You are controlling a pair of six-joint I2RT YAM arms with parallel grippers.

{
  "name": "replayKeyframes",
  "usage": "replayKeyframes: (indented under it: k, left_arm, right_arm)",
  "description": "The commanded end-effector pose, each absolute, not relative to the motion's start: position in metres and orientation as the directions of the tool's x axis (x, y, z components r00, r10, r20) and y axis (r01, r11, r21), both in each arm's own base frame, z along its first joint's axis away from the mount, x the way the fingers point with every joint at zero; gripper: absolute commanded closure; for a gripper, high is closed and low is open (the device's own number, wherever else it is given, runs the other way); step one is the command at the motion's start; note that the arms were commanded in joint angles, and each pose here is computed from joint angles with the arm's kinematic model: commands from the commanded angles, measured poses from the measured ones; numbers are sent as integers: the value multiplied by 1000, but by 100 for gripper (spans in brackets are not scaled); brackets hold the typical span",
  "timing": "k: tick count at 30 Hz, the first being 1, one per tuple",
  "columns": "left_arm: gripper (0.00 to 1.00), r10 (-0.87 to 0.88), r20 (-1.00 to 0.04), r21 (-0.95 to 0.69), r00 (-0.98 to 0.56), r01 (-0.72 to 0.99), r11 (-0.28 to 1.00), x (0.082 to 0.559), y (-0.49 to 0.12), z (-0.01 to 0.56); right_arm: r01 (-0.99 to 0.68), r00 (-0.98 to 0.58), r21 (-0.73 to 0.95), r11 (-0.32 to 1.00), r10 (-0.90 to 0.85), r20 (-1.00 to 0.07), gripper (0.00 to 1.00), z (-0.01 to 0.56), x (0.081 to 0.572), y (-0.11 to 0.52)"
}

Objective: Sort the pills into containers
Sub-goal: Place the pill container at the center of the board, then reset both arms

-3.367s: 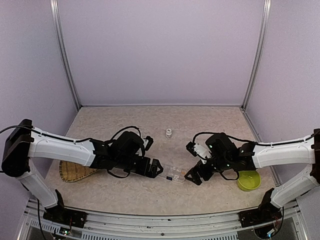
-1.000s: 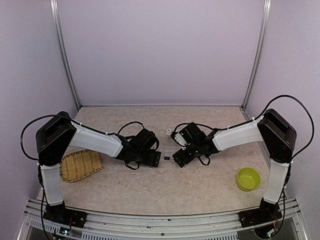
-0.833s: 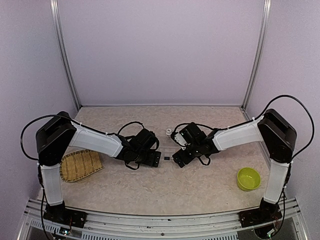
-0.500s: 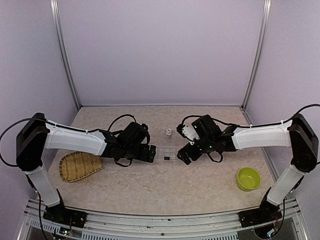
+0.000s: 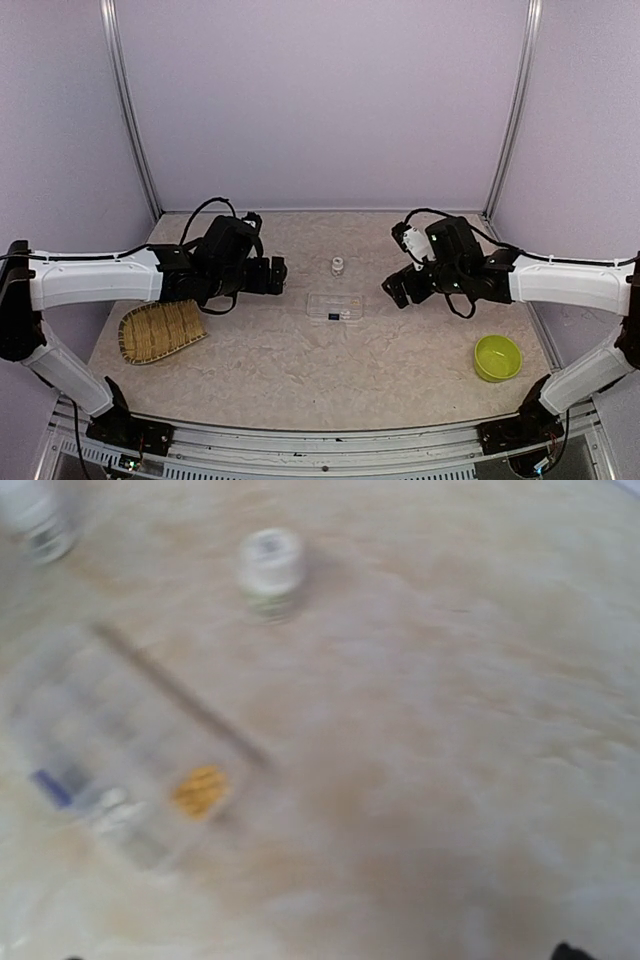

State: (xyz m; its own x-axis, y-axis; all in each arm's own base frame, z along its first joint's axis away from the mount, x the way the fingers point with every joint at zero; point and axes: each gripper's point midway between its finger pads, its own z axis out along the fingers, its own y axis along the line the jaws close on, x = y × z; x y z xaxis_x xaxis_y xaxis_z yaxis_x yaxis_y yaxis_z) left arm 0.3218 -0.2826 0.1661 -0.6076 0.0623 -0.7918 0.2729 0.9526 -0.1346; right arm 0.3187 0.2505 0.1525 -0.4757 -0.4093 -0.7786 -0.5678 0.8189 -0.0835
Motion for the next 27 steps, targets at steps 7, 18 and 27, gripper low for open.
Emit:
replayKeyframes:
  k: [7,18,27]
  left_arm:
    - [1,-29,-814,-136,-580,141,981,353,-211,174]
    - [1,-108,-828,-158,-550,44,986,361,-161,187]
    - [1,-218,-830,-209,-513,-75,975,364,-114,189]
  right_arm:
    - [-393,-474,-23,919,-223,-852,0,179,352,189]
    - [-196,-518,67,978,-46,-854,0,188,369,110]
    - [-43,-483,90,995,58,-874,0,208,374,65]
